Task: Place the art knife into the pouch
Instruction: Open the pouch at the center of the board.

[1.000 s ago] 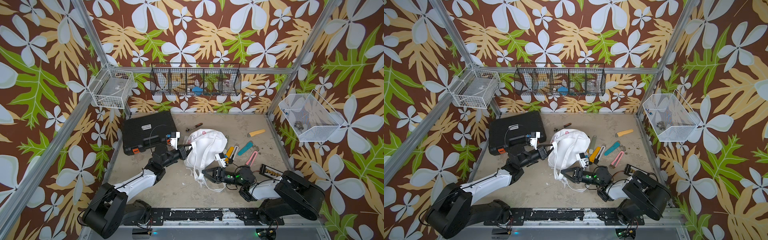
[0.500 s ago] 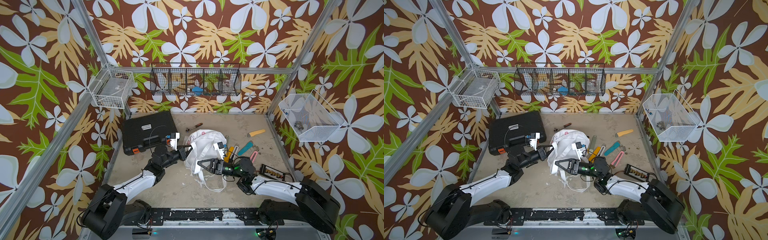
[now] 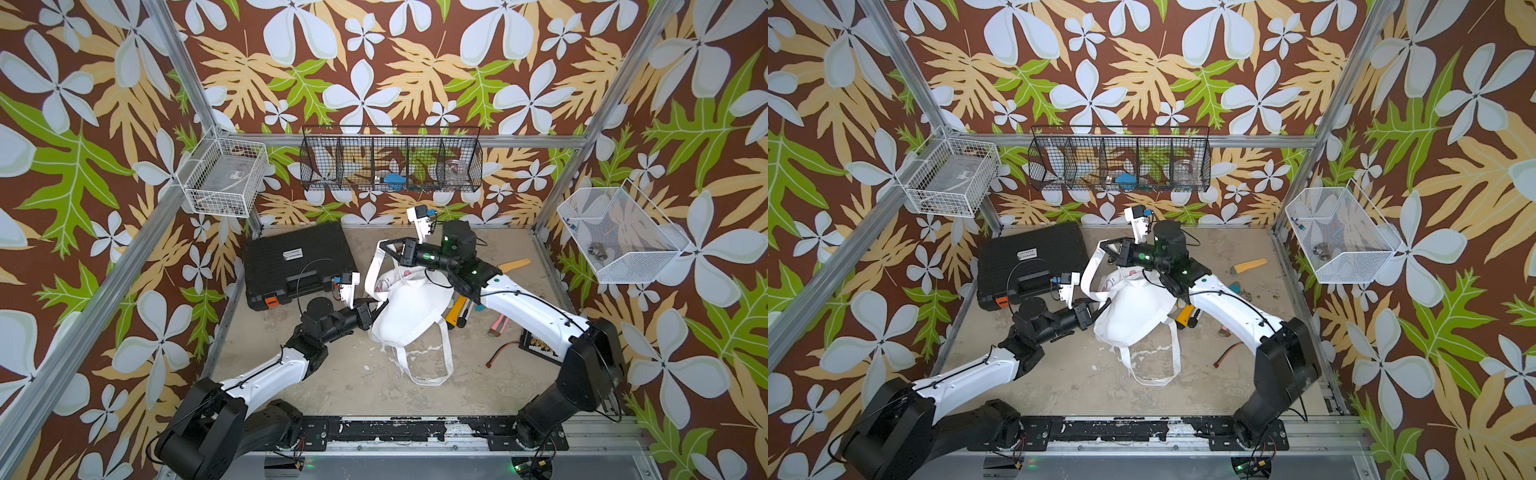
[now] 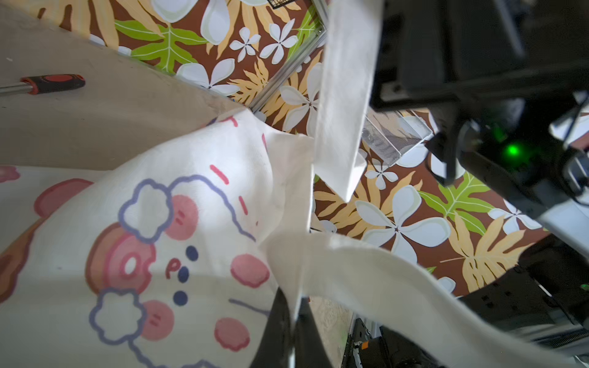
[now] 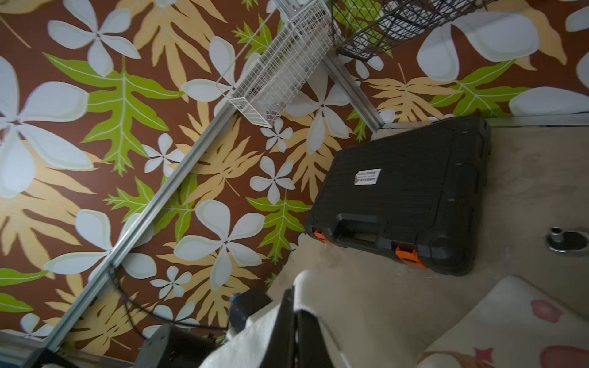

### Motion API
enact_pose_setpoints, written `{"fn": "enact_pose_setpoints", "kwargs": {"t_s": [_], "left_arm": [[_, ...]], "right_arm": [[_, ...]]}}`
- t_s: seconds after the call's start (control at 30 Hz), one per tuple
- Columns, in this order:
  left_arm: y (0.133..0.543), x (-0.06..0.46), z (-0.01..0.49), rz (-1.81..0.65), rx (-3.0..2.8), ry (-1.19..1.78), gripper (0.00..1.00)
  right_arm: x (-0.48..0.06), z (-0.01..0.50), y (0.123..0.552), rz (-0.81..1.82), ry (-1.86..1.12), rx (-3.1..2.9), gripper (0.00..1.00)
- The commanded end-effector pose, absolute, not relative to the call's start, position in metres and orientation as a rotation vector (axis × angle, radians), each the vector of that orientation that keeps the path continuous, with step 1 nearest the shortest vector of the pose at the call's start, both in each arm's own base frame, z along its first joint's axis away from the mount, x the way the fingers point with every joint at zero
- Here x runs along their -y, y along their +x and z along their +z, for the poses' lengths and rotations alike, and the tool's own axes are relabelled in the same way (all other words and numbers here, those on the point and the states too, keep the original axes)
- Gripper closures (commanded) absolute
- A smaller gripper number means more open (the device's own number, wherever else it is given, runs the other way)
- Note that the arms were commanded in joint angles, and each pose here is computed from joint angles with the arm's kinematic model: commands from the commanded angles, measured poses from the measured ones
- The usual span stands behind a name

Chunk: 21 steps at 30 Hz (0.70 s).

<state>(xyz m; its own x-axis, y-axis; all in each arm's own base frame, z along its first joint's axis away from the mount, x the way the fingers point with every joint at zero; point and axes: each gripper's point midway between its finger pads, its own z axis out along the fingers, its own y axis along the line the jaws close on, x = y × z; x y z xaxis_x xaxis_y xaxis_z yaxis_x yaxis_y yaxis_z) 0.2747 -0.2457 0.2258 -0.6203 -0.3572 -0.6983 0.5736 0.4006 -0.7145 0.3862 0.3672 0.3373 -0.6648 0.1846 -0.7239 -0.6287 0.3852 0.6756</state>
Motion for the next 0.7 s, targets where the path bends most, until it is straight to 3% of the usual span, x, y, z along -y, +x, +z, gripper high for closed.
{"fn": "enact_pose_setpoints", "kwargs": {"t_s": [0.0, 0.37, 0.67], "left_arm": [[0.268, 0.247, 0.236, -1.358, -1.759, 0.224, 1.0], [0.259, 0.244, 0.253, -1.367, -1.718, 0.244, 1.0], [0.268, 0.243, 0.267, -1.336, -1.689, 0.231, 1.0]], "right_arm": [[-0.369, 0.303, 0.407, 1.242, -0.448, -2.026, 1.0], [-0.35, 0.239, 0.5, 0.949, -0.405, -2.244, 1.0], [-0.325, 0.166, 0.486, 0.786, -0.504, -2.429, 1.0]]}}
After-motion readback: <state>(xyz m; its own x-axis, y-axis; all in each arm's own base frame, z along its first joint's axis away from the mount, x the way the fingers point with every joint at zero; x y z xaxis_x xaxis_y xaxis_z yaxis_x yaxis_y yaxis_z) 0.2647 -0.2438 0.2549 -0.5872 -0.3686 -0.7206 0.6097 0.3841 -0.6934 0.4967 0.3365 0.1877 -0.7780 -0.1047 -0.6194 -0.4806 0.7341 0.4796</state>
